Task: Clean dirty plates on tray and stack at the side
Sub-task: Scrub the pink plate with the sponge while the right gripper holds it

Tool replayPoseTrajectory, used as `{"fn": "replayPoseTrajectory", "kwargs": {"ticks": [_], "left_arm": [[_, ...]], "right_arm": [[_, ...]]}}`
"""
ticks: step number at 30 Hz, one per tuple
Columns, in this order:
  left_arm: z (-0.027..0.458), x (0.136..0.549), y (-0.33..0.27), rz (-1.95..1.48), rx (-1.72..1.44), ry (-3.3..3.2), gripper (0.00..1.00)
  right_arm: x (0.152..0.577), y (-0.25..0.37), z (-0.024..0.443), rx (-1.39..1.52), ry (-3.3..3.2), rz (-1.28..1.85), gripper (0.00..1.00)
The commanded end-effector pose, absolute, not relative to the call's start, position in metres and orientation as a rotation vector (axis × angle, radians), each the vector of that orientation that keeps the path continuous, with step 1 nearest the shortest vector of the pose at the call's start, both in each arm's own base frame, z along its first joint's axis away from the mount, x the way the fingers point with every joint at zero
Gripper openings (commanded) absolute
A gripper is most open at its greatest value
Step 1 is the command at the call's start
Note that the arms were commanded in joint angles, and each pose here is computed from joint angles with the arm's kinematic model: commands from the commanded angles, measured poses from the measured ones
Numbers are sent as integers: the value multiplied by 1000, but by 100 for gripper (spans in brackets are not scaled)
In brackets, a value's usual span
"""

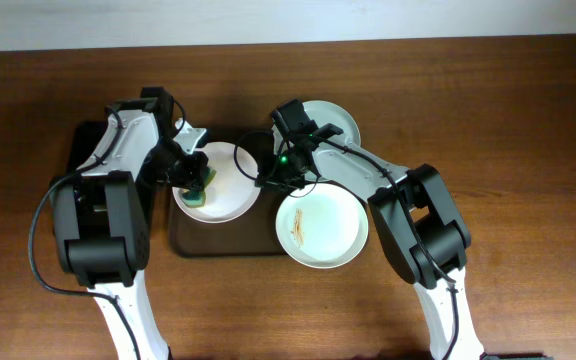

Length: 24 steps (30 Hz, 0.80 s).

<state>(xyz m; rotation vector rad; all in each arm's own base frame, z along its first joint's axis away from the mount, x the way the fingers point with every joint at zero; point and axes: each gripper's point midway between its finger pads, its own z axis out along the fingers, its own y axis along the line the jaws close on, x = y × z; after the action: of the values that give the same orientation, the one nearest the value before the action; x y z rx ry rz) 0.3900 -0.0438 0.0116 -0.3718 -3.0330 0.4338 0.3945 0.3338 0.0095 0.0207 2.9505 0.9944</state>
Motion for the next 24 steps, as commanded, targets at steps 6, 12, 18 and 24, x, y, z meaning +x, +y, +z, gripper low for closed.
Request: {"fn": "replayPoseTrajectory", "kwargs": {"ticks": [6, 12, 18, 24], "left_arm": [[-38, 397, -43, 162, -31, -3128, 1], [-27, 452, -72, 207, -116, -3348, 1], [67, 477, -58, 89, -126, -3462, 1], [77, 433, -54, 53, -333, -3307, 1]], "right_arm": [[388, 333, 0, 2, 2971, 973, 4], [389, 333, 0, 2, 2968, 969, 4], [389, 334, 0, 1, 2966, 970, 4], [389, 334, 1, -1, 2963, 971, 4]]}}
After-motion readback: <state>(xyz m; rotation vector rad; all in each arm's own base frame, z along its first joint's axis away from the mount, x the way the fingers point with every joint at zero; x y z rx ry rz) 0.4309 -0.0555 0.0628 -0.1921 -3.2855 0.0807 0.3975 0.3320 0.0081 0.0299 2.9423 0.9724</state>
